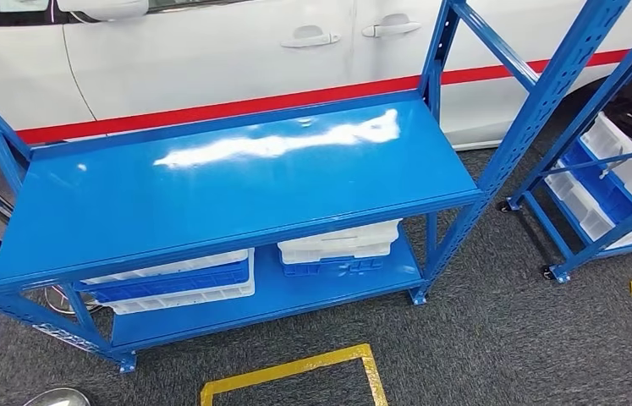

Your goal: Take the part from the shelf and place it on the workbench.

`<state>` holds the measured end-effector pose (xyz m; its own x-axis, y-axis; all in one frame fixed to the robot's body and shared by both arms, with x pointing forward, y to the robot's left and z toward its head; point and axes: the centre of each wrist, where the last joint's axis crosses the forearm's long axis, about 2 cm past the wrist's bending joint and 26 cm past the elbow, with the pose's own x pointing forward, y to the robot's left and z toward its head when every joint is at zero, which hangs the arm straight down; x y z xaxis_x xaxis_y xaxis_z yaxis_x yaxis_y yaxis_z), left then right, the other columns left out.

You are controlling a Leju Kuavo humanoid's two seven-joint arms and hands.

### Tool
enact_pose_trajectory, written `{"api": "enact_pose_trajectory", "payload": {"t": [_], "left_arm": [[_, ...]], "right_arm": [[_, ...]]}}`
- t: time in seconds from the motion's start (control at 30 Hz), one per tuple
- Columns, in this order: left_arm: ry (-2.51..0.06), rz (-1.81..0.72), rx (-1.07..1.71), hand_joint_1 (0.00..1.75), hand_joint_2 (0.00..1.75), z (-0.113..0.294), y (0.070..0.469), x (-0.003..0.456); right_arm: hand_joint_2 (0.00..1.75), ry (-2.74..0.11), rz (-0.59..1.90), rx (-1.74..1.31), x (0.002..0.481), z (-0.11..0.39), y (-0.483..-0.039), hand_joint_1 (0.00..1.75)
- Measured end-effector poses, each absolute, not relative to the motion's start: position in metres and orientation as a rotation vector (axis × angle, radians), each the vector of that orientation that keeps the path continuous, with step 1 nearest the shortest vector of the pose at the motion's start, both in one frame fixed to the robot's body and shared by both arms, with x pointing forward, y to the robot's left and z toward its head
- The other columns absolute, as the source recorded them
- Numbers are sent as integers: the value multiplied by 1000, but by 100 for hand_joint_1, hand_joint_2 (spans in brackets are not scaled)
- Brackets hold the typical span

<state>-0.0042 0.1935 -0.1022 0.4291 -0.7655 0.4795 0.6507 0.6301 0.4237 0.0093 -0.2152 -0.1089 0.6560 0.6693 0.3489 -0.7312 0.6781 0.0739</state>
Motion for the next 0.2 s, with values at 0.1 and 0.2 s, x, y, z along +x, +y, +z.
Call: {"api": "enact_pose_trajectory", "payload": {"t": [0.1,0.2], "left_arm": [[-680,-880,180,0,175,-102,194,-7],[-637,-829,181,0,175,-103,198,-8]], "right_arm": [[175,-321,781,234,12,-109,-215,0],[175,-325,749,230,14,-109,-217,0]]}}
